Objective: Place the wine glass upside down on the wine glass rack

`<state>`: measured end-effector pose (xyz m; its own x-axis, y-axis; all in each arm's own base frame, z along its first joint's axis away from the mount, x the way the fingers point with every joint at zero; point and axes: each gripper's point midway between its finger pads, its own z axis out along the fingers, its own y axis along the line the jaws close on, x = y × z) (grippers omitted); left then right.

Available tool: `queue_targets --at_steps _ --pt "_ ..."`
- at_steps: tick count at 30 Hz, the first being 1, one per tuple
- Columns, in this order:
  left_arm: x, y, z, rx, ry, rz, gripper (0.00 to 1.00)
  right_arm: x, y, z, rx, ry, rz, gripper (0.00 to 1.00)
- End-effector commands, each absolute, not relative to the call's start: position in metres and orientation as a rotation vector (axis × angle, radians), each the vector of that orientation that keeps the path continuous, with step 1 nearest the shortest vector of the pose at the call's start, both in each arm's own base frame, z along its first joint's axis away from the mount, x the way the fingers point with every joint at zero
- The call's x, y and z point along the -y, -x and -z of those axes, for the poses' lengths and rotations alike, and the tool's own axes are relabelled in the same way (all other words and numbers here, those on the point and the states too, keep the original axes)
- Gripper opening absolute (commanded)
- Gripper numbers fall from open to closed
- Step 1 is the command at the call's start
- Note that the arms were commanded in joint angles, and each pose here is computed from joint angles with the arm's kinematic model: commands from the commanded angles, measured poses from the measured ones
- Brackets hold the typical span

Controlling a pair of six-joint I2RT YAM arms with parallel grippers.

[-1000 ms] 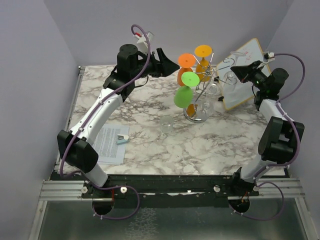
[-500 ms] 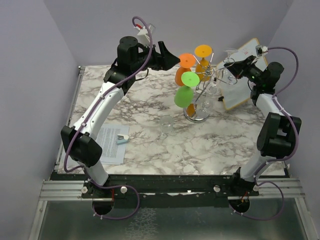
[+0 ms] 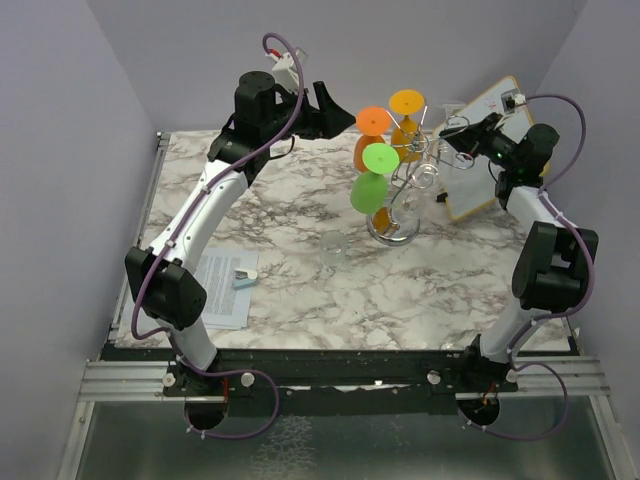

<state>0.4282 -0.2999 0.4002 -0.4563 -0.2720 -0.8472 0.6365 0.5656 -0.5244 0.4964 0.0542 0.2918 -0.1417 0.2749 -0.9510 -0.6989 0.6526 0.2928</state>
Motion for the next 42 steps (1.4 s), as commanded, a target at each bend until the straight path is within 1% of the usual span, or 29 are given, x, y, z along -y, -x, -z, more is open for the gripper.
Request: queue_targets --at_steps 1,23,42 --pt "0.293 -0.430 -0.409 -1.730 -0.292 1.051 0.79 -0.062 -0.491 -0.311 -1.420 0.445 -0.897 0.01" --pt "0.294 -0.425 -0.413 -1.721 -0.285 1.078 0.79 -0.070 -0.477 -0.309 -1.385 0.496 -0.935 0.01" --pt "0.294 -0.423 -0.410 -1.725 -0.291 1.078 0.79 -0.081 -0.444 -0.314 -1.345 0.657 -0.895 0.01"
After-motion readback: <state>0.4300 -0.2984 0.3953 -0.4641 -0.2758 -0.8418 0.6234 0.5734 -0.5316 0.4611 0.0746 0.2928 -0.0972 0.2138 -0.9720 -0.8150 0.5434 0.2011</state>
